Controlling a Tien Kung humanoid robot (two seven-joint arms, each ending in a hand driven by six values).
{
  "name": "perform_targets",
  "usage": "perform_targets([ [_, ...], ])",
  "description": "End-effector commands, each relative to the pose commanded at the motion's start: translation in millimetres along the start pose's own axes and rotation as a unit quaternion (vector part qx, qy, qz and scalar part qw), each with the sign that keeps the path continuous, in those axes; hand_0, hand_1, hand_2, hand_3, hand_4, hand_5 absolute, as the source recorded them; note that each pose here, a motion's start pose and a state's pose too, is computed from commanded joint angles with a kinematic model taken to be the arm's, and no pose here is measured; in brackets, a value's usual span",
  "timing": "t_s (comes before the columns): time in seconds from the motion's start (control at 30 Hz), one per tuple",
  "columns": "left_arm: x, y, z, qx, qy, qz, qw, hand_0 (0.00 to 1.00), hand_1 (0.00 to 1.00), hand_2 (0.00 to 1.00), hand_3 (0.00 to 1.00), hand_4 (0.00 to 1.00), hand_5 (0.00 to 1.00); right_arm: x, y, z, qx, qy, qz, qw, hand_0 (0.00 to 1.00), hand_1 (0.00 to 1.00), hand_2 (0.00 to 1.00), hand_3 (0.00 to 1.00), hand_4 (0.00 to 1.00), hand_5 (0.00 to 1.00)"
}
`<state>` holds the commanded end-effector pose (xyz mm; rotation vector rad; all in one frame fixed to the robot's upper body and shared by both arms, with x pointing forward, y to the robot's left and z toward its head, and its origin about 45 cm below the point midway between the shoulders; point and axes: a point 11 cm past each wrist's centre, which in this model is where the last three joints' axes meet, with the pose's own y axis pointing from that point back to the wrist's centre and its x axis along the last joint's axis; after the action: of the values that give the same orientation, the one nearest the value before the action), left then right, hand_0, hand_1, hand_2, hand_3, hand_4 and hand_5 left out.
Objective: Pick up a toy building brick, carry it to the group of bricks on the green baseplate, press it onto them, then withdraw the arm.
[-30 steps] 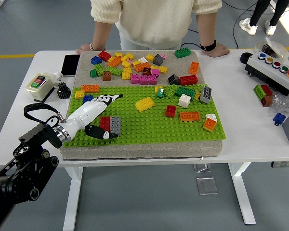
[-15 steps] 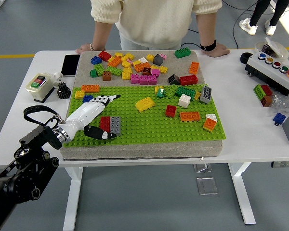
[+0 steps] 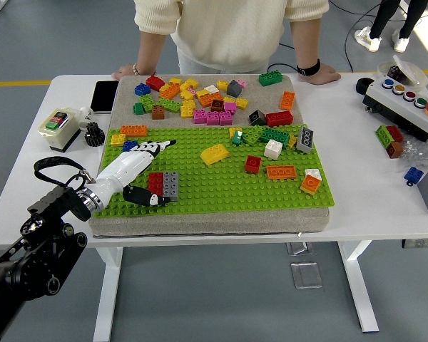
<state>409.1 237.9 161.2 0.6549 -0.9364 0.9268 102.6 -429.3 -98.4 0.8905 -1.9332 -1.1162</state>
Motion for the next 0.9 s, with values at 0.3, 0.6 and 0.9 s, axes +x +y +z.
perform_targets([
  [0.3,1.5,-0.8,-1.7,0.003,0.000,0.001,1.000,0.998,0.998,0.998,0.998,0.998,0.147,-0.2,0.0,-0.5,0.000,-0.001,0.000,1.000,0.732,0.633,0.681,0.614,0.946,0.494],
  [0.6,2.3,-1.1,-4.3,0.007,0.001,0.000,1.000,0.998,0.998,0.998,0.998,0.998,0.148,-0.2,0.0,-0.6,0.000,-0.003,0.000,1.000,0.732,0.633,0.680,0.614,0.945,0.493],
  [0.9,2.3,-1.3,-5.3,0.009,0.001,-0.001,1.000,0.998,0.998,0.998,0.997,0.998,0.149,-0.1,0.0,-0.3,0.000,-0.003,0.000,1.000,0.732,0.633,0.681,0.613,0.944,0.491],
])
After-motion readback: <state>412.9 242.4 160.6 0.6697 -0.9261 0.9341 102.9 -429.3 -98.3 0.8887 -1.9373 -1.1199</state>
